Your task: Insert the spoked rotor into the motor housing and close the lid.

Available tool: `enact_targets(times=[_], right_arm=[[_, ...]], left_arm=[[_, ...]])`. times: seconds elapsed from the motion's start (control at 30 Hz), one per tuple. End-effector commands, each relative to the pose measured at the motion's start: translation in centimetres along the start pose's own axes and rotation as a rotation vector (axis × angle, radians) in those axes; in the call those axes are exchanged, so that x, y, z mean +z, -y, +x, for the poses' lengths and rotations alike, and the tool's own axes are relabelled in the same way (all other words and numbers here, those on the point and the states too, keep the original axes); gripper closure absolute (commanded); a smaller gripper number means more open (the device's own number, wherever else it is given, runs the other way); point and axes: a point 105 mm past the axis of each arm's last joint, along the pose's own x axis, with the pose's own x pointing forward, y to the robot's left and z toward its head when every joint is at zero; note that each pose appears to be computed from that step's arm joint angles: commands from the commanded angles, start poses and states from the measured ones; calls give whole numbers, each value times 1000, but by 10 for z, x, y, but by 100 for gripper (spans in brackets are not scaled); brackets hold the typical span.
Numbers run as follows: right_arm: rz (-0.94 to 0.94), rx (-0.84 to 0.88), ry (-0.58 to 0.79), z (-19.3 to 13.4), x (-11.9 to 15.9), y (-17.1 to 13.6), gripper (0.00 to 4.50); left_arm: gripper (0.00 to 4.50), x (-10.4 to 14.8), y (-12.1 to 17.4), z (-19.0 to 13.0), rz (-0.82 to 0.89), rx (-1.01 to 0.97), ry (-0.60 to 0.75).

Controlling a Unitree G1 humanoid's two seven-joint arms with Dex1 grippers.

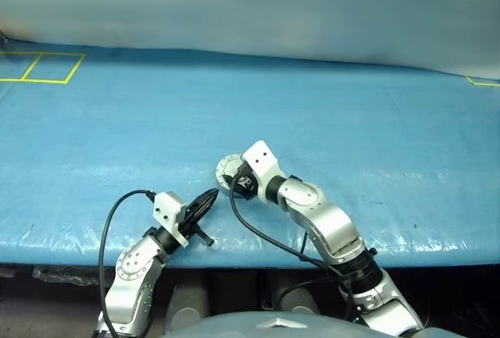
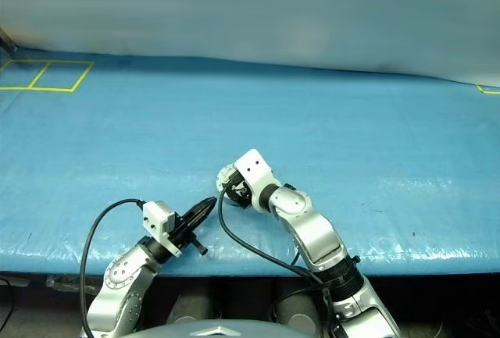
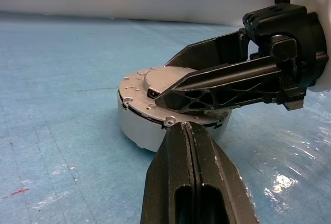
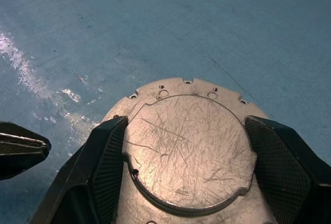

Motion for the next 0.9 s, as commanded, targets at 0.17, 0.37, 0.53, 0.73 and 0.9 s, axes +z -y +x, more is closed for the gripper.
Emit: enact_targets(times=[0.17, 0.37, 0.53, 0.73, 0.9], right_arm=[[-29, -44, -36, 2, -10, 1, 123], [-17, -73, -65, 3, -14, 2, 123], [-25, -43, -89, 3, -15, -4, 123], [-53, -14, -135, 1, -26, -5, 123], [-42, 1, -125, 1, -31, -8, 123]], left_arm=[[450, 13, 3, 3, 28, -17, 40], [450, 12, 3, 3, 28, -19, 31], [450, 12, 3, 4, 28, -19, 30], [450, 12, 0, 4, 19, 6, 28], [450, 22, -17, 5, 14, 83, 51]])
